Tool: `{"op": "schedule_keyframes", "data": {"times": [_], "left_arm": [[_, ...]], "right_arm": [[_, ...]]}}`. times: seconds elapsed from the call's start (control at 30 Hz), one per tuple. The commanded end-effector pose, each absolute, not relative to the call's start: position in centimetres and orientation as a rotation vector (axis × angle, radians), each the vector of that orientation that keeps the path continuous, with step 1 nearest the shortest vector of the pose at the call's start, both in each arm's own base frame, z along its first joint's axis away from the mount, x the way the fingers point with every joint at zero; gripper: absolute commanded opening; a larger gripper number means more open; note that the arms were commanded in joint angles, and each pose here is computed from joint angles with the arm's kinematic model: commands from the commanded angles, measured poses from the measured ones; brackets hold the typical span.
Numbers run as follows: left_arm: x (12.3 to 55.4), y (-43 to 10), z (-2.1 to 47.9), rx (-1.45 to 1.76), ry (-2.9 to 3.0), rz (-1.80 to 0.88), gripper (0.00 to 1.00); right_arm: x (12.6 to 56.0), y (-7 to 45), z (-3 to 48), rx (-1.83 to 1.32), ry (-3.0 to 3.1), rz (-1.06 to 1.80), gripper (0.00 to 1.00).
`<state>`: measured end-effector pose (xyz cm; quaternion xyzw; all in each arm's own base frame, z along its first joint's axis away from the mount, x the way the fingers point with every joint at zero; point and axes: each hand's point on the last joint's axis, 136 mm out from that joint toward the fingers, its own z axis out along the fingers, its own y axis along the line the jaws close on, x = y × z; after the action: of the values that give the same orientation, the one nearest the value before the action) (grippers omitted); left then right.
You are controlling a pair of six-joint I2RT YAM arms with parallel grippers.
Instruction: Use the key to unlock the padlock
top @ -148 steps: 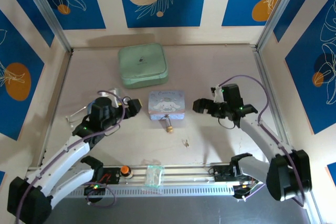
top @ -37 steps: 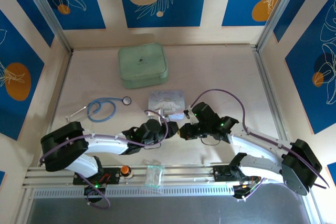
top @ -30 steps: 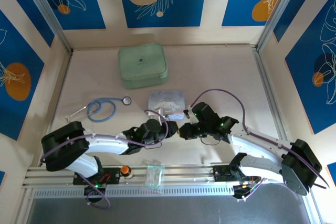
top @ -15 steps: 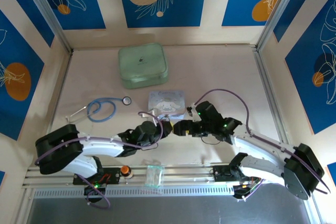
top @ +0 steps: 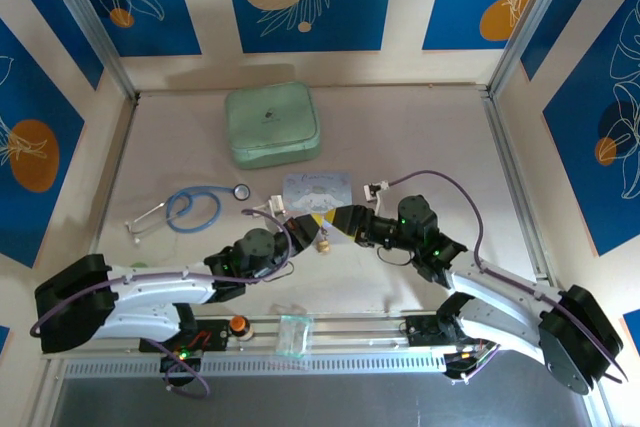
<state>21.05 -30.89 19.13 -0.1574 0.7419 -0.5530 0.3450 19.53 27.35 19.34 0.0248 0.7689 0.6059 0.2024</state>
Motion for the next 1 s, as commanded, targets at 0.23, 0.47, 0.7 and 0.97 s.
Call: {"op": "schedule_keyframes", "data": {"times": [0.23,0.47,0.7,0.97], "left_arm": [[21.5,-29.1,23.2,-0.473,1.756,-1.503,0.0],[21.6,-28.5,23.3,-0.507,1.715,-1.521,0.0],[21.7,-28.6,23.6,-0.506,1.702,-1.535,0.0],[21.9,-27.9,22.9,-0.555,1.682,-1.526,0.0]], "right_arm": [[18.3,29.2,21.5,0.012,2.053,1.867,0.54],[18.7,29.5,21.6,0.021,2.04,1.906,0.41],[18.9,30.3,21.6,0.032,2.017,1.968,0.38],[19.1,29.9,21.0,0.092,2.025,1.965,0.22]]}}
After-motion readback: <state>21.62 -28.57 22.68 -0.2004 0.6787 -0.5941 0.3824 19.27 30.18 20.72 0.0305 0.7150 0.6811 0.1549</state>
